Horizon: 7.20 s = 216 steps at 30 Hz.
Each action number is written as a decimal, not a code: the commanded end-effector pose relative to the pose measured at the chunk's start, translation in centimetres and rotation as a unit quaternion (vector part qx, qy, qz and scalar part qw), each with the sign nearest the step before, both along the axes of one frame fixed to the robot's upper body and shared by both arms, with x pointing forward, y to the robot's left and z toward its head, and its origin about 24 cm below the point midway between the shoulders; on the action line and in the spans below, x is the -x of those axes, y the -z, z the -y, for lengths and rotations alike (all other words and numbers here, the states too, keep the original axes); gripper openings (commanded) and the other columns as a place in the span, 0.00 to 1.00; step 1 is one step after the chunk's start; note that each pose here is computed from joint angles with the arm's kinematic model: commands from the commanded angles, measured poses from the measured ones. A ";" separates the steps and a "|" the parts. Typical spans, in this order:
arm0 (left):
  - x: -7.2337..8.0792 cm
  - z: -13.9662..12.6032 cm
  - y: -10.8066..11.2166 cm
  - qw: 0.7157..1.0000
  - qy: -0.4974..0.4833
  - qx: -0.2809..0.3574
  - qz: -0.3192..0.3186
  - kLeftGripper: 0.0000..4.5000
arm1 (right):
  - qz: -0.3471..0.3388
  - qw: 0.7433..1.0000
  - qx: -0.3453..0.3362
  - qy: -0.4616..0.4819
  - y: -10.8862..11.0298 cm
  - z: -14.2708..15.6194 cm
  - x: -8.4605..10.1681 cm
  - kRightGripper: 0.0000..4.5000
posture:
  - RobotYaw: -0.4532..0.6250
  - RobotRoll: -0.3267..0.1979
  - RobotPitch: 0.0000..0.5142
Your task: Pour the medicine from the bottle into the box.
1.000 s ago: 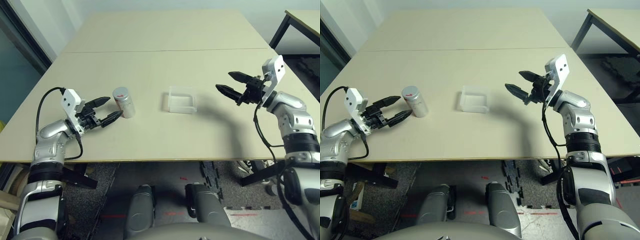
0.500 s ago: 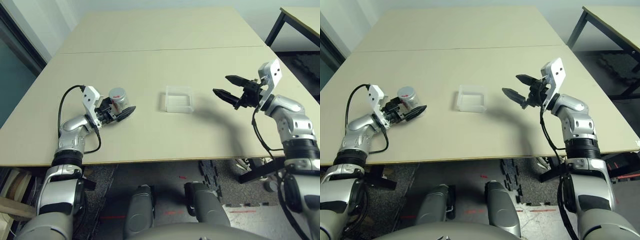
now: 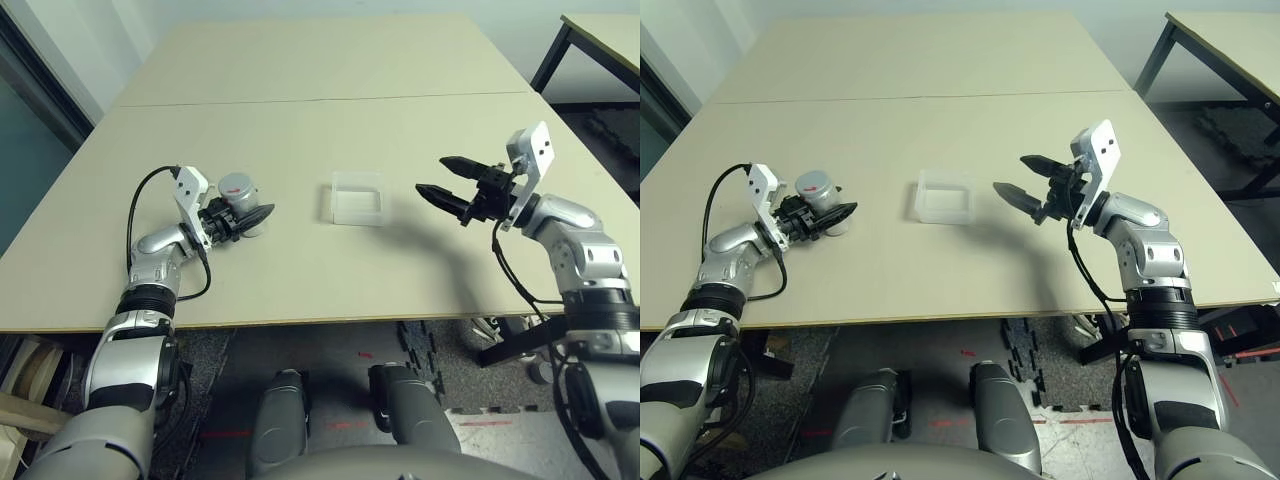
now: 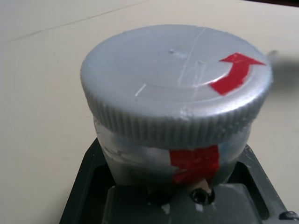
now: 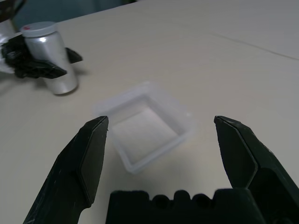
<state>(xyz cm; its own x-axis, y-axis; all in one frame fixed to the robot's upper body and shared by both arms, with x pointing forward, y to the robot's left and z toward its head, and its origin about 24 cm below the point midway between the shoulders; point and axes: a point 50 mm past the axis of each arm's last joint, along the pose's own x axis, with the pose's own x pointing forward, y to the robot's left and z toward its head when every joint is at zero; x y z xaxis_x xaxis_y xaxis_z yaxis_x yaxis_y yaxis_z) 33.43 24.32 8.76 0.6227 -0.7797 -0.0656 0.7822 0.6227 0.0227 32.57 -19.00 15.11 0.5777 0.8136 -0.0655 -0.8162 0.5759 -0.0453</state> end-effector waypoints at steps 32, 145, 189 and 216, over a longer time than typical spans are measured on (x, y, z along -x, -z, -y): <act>0.0 4.9 -4.5 0.973 0.225 -0.041 0.015 0.59 | -0.033 0.969 0.020 -0.243 -4.4 -13.1 -0.3 1.00 | 0.32 0.62 0.20; 1.8 8.2 -3.9 0.951 0.308 -0.038 0.003 0.59 | 0.000 0.960 0.024 -0.279 -3.9 -13.3 -2.3 1.00 | 0.36 0.62 0.18; 0.7 7.5 -4.4 0.955 0.293 -0.049 0.017 0.59 | 0.031 0.949 0.034 -0.312 -5.5 -15.4 0.3 1.00 | 0.35 0.62 0.15; 0.8 7.5 -4.3 0.956 0.290 -0.046 0.017 0.59 | 0.033 0.958 0.041 -0.282 -4.7 -15.1 -1.0 1.00 | 0.35 0.62 0.17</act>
